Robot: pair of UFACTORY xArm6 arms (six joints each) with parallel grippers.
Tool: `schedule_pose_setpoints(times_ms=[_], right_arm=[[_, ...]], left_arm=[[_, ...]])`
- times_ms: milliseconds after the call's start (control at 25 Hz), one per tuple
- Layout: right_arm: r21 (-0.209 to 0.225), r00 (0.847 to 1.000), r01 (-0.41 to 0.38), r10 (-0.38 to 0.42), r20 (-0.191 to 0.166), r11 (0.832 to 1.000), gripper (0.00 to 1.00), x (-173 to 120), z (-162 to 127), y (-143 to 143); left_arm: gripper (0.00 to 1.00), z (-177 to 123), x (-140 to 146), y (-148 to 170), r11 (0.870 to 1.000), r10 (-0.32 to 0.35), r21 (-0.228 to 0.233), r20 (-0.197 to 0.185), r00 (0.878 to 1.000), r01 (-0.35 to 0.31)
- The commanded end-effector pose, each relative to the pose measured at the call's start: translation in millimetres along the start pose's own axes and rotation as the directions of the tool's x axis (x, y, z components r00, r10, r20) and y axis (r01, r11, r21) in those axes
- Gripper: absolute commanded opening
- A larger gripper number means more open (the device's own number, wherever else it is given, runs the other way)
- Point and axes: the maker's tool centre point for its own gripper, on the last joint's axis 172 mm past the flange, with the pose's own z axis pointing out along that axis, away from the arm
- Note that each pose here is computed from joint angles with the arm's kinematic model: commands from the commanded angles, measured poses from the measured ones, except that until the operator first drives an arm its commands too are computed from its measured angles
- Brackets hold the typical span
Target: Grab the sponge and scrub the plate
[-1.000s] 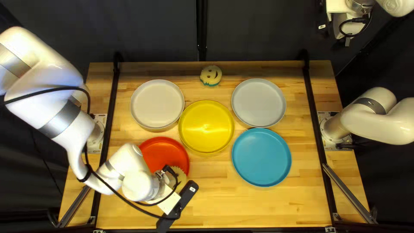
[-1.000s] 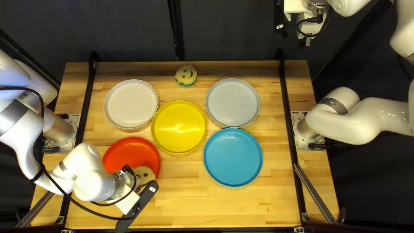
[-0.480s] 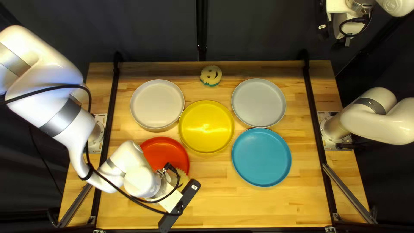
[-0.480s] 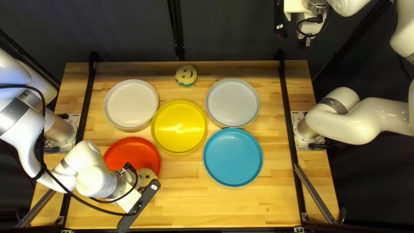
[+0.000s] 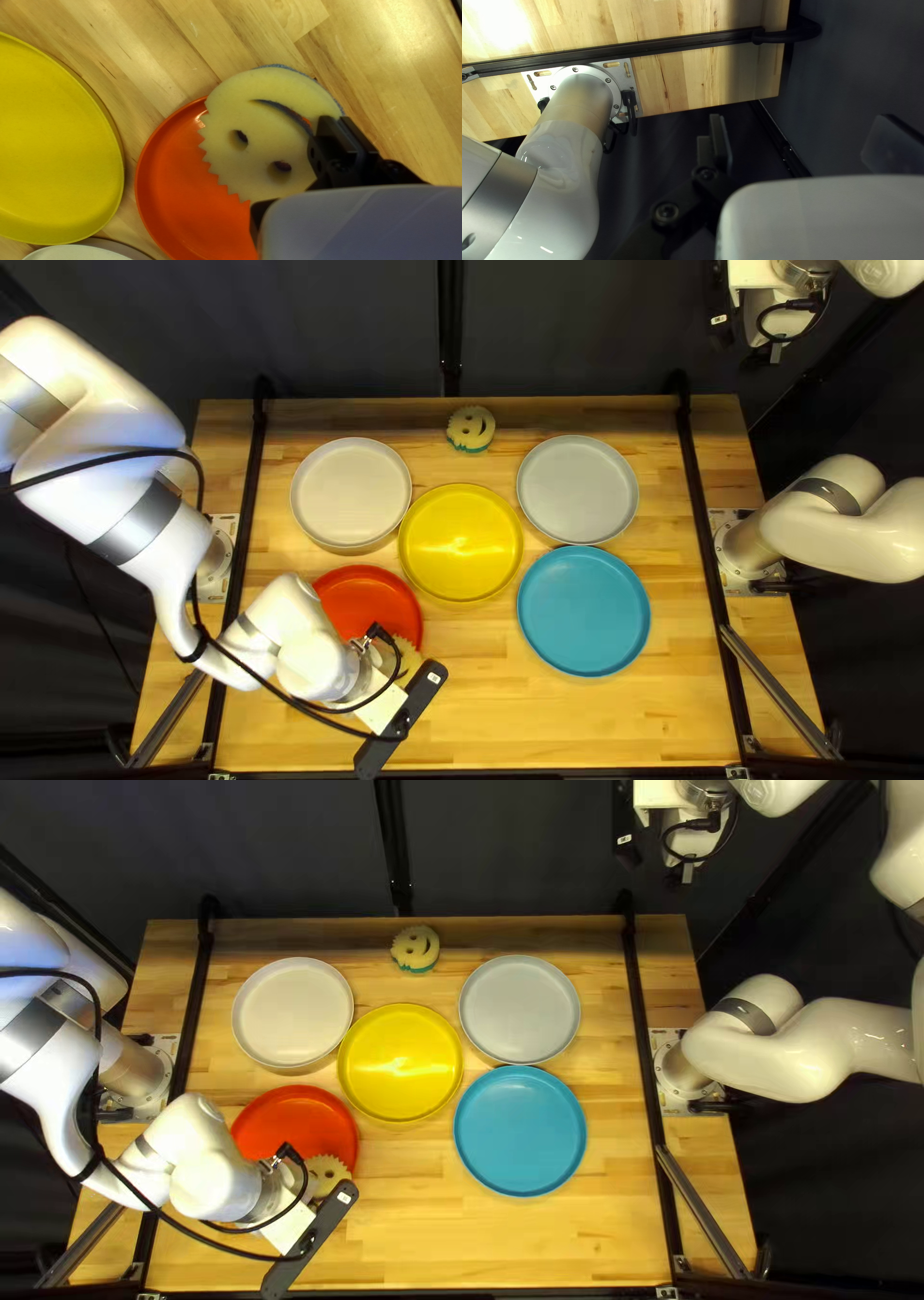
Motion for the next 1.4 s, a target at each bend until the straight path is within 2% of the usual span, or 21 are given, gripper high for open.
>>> schedule_pose_setpoints(times_ms=[40, 360, 760, 880, 1240, 1400], right_arm=[[0.0, 1.0, 0.0, 0.0, 0.0, 1.0, 1.0, 0.0, 0.0, 0.0], [0.0, 1.0, 0.0, 0.0, 0.0, 1.0, 1.0, 0.0, 0.0, 0.0], [0.0, 1.0, 0.0, 0.0, 0.0, 1.0, 1.0, 0.0, 0.0, 0.0], [0.0, 1.0, 0.0, 0.0, 0.0, 1.0, 1.0, 0.0, 0.0, 0.0], [0.0, 1.0, 0.0, 0.0, 0.0, 1.0, 1.0, 0.0, 0.0, 0.0], [0.0, 1.0, 0.0, 0.0, 0.0, 1.0, 1.0, 0.0, 0.0, 0.0]], left_arm=[[0.0, 1.7, -6.4, 2.4, 1.0, 0.004, 0.005, -0.001, 1.0, -0.004], [0.0, -2.8, -22.9, -1.7, 1.0, -0.008, 0.018, 0.028, 1.0, 0.007], [0.0, 24.1, -36.5, 9.8, 1.0, -0.02, -0.016, 0.061, 0.998, 0.021], [0.0, 28.4, -39.8, 3.7, 0.999, -0.022, -0.022, 0.062, 0.998, 0.024], [0.0, 34.6, -60.3, -43.2, 0.998, -0.035, -0.041, 0.057, 0.998, 0.038], [0.0, 35.9, -65.2, -52.3, 0.998, -0.04, -0.05, 0.05, 0.998, 0.042]])
